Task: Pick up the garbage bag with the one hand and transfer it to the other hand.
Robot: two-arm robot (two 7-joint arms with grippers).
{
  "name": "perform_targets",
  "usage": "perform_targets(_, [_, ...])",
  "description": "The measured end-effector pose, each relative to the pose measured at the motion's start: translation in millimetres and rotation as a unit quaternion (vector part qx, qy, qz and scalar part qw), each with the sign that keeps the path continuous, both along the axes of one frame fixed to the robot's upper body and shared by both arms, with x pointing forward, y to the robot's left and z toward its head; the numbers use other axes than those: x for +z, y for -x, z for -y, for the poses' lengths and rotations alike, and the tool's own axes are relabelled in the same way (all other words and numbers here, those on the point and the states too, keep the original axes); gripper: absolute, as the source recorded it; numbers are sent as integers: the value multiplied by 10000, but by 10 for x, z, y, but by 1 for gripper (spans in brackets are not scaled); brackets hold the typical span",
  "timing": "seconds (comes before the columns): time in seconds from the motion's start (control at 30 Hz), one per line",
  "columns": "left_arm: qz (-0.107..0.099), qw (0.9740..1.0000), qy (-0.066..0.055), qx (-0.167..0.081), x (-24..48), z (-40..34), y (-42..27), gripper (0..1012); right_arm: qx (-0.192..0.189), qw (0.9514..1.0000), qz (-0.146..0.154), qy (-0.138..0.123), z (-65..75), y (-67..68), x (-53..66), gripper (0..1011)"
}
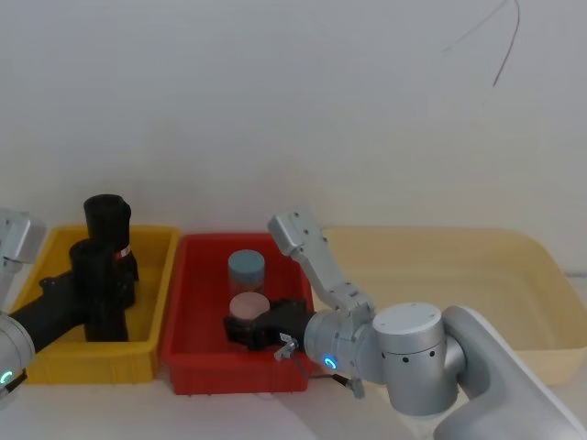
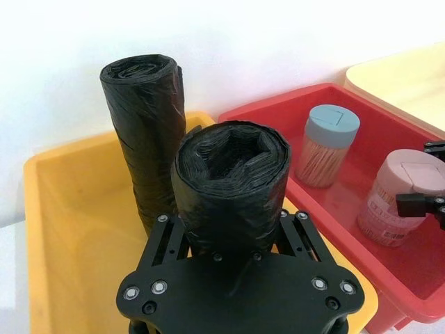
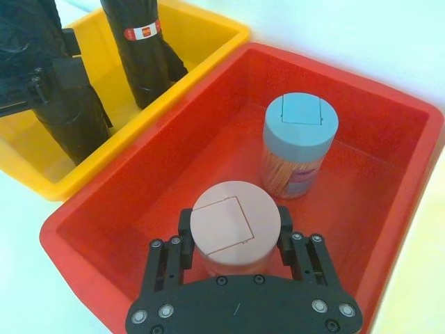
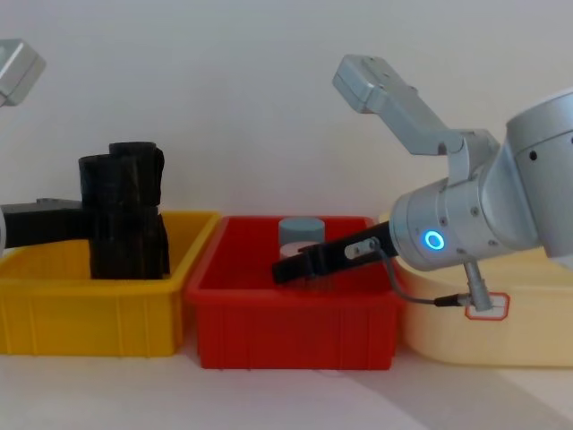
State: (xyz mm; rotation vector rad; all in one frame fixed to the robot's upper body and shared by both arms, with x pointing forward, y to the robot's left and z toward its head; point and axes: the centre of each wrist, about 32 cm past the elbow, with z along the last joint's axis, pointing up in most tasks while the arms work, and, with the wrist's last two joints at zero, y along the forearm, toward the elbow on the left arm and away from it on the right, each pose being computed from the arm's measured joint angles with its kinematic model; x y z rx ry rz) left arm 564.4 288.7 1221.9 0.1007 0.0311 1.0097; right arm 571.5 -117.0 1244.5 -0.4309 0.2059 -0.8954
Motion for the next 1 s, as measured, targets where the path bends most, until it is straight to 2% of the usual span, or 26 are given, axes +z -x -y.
perform_targets(0.43, [0,10000,1,0,0,0,0,414,0,10000,-4,1,1,-1,-2,661])
perform_targets(1.0, [0,10000,1,-1,0,0,0,411,0,10000,-5,1,1,-1,-2,661])
